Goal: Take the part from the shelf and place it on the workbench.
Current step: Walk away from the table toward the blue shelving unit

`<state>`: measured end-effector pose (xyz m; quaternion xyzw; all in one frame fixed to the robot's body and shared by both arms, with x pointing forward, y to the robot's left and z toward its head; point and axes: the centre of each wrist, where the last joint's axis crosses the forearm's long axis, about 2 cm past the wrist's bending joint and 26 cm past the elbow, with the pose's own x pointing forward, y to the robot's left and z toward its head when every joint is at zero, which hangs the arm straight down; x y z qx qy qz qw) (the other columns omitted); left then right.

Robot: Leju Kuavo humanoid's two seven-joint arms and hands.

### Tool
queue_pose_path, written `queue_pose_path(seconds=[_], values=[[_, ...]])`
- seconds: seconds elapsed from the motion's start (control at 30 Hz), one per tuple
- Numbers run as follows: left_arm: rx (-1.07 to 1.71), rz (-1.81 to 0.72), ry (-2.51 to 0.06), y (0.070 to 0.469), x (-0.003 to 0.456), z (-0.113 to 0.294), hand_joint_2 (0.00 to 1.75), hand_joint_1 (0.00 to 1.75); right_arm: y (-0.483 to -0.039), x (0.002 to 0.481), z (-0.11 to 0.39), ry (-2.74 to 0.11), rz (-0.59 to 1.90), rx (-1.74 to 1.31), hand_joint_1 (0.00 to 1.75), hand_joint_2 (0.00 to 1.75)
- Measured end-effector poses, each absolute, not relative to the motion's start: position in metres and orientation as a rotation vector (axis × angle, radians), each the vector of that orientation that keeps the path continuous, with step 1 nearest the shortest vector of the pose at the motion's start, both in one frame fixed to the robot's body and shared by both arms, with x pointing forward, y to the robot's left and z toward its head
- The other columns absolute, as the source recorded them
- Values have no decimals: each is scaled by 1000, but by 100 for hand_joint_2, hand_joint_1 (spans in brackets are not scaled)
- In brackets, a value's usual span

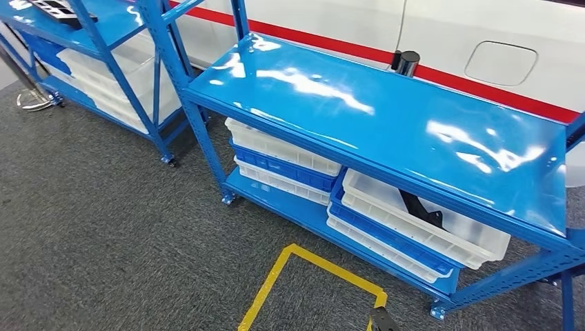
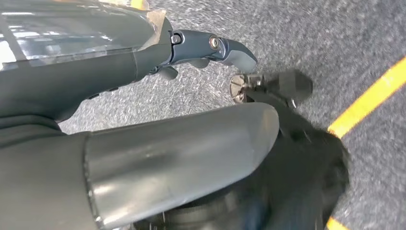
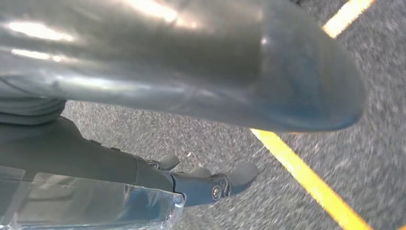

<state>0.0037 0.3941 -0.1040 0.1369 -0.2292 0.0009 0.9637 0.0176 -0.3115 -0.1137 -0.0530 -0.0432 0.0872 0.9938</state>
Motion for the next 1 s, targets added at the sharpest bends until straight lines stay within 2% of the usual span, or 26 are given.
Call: queue_pose_path(seconds=[0.33, 1.0], values=[[409, 62, -388, 396, 5, -103, 0, 0, -310, 16, -114, -81, 171, -111, 0, 0], [414, 85, -386, 393, 13, -103, 0, 0, -308, 15, -114, -71, 169, -110, 0, 0]])
